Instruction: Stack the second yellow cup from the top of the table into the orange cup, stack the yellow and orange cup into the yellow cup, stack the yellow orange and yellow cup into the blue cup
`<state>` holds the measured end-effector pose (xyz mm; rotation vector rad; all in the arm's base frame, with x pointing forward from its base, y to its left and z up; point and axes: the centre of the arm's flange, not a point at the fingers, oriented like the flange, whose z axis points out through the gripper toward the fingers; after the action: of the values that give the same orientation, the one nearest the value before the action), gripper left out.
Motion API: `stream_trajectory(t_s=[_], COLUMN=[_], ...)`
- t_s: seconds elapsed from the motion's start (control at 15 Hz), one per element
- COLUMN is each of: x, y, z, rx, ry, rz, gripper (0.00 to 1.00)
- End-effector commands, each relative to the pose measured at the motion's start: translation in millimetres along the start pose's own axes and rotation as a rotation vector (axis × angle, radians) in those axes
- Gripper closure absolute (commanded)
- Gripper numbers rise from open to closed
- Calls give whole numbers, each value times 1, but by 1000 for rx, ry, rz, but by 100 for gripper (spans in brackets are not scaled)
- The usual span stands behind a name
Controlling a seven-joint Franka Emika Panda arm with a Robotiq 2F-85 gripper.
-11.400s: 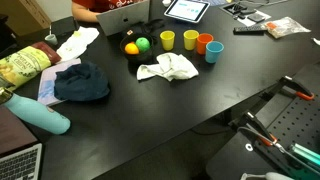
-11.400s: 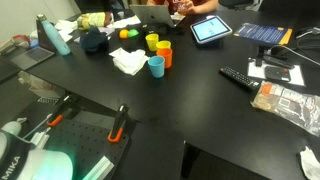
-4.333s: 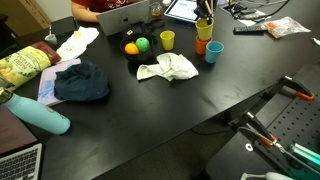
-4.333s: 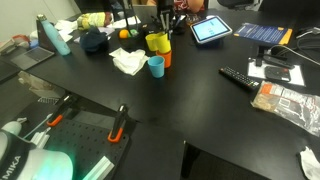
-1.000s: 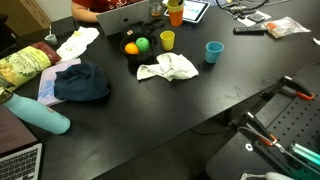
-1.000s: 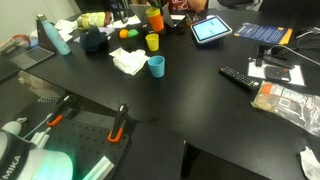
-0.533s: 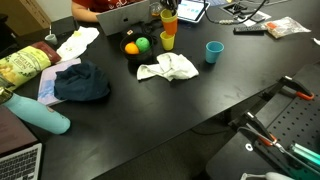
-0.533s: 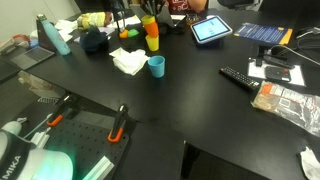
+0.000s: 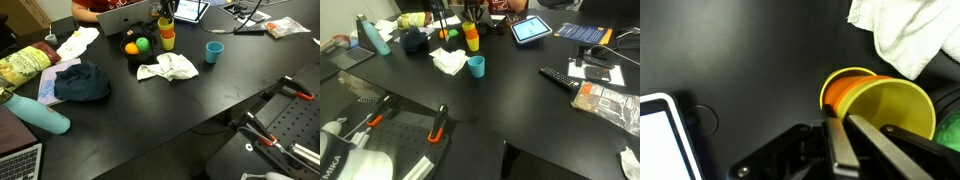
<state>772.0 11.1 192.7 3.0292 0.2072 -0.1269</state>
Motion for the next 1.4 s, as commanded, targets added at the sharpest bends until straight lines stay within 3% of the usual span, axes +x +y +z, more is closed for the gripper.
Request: stream_trajectory(t_s=[0.0,0.07,0.27,0.47,0.67,1.33], x=[17,12,5,7,8,16], y=[0,0,0,1,2,-6], z=[-10,-17,-33,-20,-4,45], rx=[32,33,59,55,54,72], ry=[9,19,48,37,19,-19], rz=[-33,-36,-54,-60,-73,-158], gripper=[66,64,42,18,0,0])
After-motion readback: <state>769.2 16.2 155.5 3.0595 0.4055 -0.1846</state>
